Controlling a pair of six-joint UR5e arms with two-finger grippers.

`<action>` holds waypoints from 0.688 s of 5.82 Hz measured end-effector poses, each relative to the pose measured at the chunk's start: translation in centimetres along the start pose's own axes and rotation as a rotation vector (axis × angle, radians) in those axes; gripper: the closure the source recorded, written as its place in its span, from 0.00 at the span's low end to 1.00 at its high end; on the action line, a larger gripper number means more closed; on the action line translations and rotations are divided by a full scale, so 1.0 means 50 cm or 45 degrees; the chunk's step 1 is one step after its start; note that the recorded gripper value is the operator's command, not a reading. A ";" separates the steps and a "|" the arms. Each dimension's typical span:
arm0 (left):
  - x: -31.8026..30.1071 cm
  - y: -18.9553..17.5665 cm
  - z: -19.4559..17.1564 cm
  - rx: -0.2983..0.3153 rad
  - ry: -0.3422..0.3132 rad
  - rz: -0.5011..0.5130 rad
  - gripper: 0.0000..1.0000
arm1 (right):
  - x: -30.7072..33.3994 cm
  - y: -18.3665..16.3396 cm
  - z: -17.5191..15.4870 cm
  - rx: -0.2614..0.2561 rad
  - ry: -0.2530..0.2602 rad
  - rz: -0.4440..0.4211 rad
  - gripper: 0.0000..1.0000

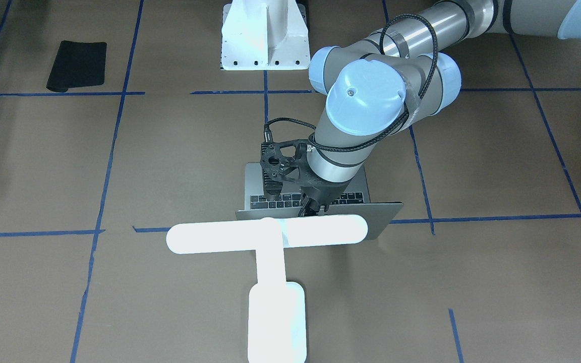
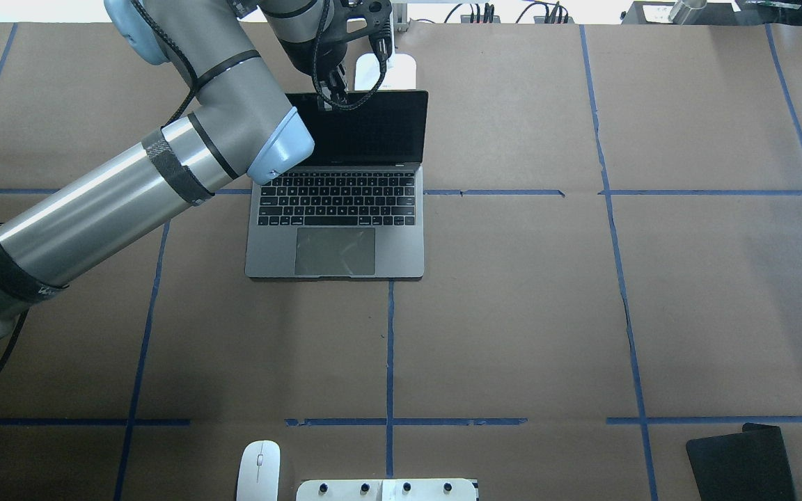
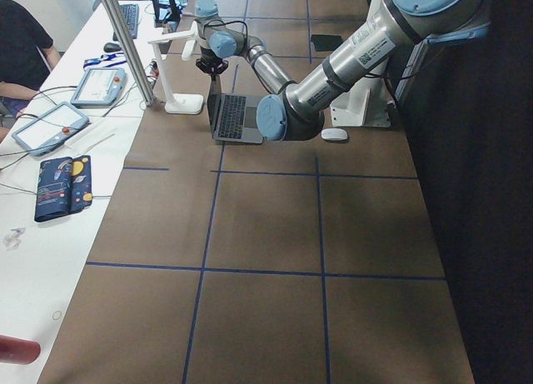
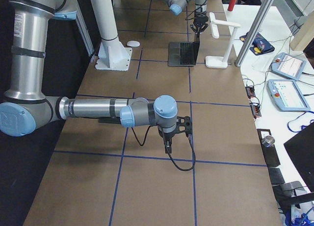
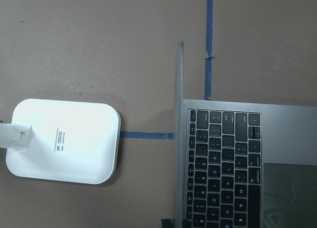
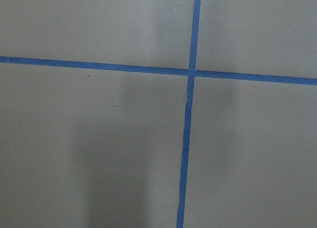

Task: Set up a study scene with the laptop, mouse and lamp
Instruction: 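Carry the laptop with the left gripper and set it before the lamp, then open the left gripper and withdraw the left arm from the laptop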

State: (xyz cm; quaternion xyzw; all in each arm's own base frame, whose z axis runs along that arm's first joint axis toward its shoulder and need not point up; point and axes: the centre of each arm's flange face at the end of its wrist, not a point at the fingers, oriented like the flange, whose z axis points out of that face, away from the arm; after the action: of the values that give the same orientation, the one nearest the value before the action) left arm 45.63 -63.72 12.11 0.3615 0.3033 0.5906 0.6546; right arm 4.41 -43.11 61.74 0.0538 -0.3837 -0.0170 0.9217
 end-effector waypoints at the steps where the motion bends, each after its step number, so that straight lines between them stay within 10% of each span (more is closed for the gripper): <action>1: 0.008 0.019 0.004 0.019 -0.009 0.008 0.00 | 0.001 0.000 0.001 -0.001 0.000 0.000 0.00; 4: 0.067 0.088 -0.061 0.083 -0.054 0.041 0.00 | 0.001 0.003 0.001 -0.002 0.000 0.002 0.00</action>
State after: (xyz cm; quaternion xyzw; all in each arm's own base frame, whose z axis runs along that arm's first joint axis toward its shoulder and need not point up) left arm 41.06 -59.88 14.16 0.3999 0.3028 0.5831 0.6391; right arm 4.43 -42.99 61.84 0.0530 -0.3838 -0.0166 0.9217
